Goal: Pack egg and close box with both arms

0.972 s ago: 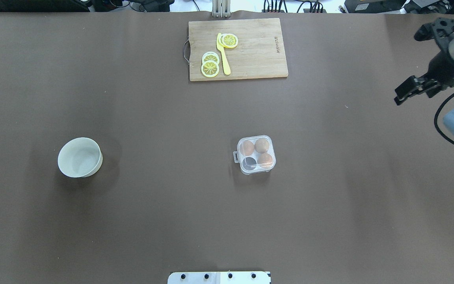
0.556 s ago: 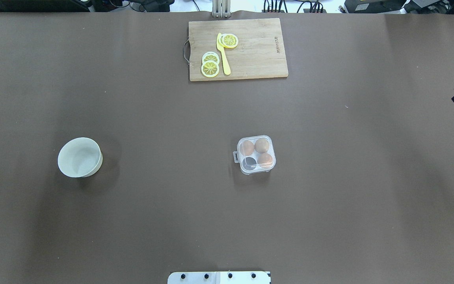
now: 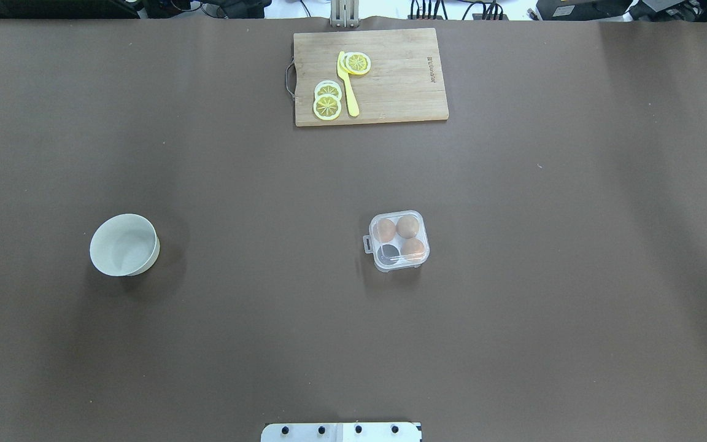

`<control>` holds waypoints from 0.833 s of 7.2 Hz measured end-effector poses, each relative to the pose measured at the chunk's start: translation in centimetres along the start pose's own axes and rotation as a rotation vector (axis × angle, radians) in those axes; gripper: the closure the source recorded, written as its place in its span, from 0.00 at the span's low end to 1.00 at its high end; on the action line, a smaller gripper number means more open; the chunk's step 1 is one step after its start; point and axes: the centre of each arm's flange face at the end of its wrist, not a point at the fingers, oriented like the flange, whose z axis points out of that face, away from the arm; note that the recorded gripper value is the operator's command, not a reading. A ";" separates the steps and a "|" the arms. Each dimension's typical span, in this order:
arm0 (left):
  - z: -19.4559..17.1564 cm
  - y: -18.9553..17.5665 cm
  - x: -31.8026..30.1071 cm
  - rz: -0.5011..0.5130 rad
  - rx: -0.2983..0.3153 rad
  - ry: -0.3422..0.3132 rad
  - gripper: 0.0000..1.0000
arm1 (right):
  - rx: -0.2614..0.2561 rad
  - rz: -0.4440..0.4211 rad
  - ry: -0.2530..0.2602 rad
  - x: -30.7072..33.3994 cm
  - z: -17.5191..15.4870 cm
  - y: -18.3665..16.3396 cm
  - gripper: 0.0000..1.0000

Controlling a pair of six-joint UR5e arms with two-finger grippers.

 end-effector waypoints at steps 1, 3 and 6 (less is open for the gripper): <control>-0.1 -0.7 1.3 0.026 0.004 0.003 0.02 | -0.012 0.032 -0.023 1.9 0.9 2.0 0.00; -0.1 -1.2 2.9 0.063 0.015 0.008 0.02 | -0.023 0.058 -0.037 3.3 1.7 3.5 0.00; 0.9 -1.0 3.6 0.080 0.003 0.014 0.02 | -0.024 0.074 -0.036 3.5 1.7 3.7 0.00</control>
